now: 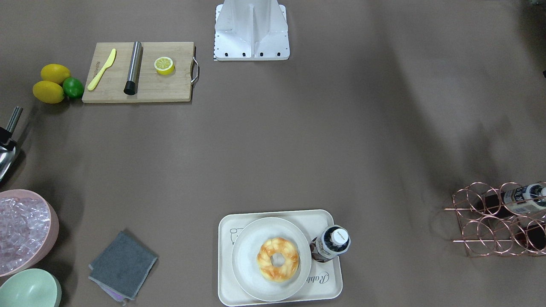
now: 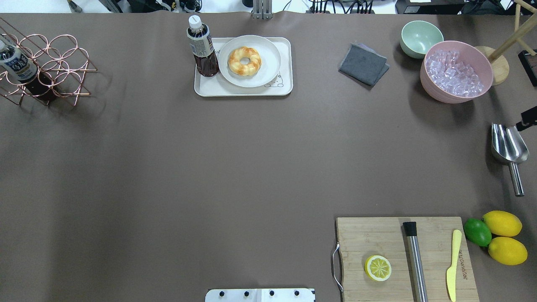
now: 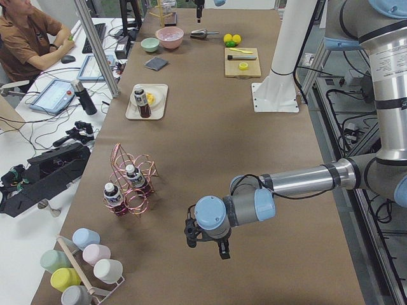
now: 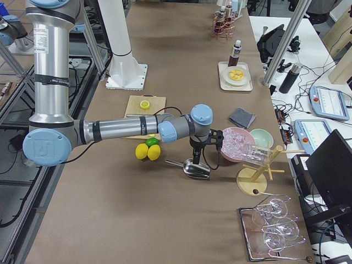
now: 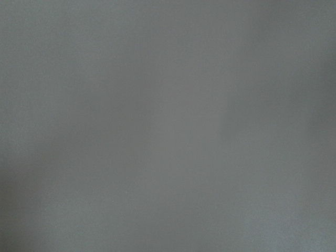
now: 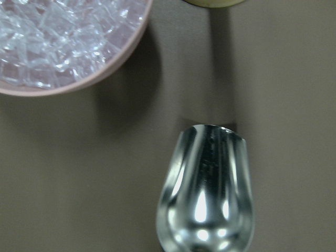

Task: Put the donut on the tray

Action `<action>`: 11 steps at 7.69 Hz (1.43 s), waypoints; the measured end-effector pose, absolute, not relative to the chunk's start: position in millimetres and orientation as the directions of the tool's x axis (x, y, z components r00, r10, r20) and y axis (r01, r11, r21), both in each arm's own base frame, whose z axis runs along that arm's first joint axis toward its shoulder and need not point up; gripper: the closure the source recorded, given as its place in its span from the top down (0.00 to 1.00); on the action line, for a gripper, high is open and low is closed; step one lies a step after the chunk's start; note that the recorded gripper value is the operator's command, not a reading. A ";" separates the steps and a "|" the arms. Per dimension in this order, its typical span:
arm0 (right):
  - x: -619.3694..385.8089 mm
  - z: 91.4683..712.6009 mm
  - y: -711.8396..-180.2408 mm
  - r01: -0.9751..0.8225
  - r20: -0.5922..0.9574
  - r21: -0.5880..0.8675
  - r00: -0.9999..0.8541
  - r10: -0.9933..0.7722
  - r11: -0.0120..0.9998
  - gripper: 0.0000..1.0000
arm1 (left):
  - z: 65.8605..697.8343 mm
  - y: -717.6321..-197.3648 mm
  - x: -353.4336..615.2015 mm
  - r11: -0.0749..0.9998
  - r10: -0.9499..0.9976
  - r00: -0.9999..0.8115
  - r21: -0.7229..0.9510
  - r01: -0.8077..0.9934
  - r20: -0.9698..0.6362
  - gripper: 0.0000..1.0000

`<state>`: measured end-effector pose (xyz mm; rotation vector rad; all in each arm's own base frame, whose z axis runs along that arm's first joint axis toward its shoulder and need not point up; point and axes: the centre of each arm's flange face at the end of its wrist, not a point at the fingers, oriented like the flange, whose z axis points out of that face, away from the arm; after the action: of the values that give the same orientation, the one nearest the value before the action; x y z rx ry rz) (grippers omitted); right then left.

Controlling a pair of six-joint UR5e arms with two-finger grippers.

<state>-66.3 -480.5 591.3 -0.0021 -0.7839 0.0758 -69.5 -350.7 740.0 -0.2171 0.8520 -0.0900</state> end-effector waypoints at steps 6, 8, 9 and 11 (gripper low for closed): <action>27.9 679.3 -459.7 0.080 0.688 0.019 0.722 -0.071 0.997 1.00 | 737.3 -355.3 -69.6 0.976 -0.159 0.656 -0.218 -0.008 -0.738 0.98; 31.9 683.0 -459.0 0.078 0.689 0.018 0.721 -0.069 0.997 1.00 | 736.8 -355.5 -70.0 0.976 -0.160 0.657 -0.218 -0.006 -0.737 0.98; 32.9 683.0 -458.9 0.076 0.689 0.019 0.721 -0.068 0.997 1.00 | 735.8 -355.8 -70.1 0.976 -0.159 0.657 -0.216 -0.006 -0.737 0.98; 35.3 682.2 -458.9 0.071 0.689 0.019 0.722 -0.065 0.997 1.00 | 729.2 -357.0 -70.3 0.979 -0.149 0.657 -0.202 -0.006 -0.739 0.98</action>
<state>35.3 -458.9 682.2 -0.0086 -0.7611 -0.0754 -70.3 -357.0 729.2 -0.1936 0.8514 -0.0818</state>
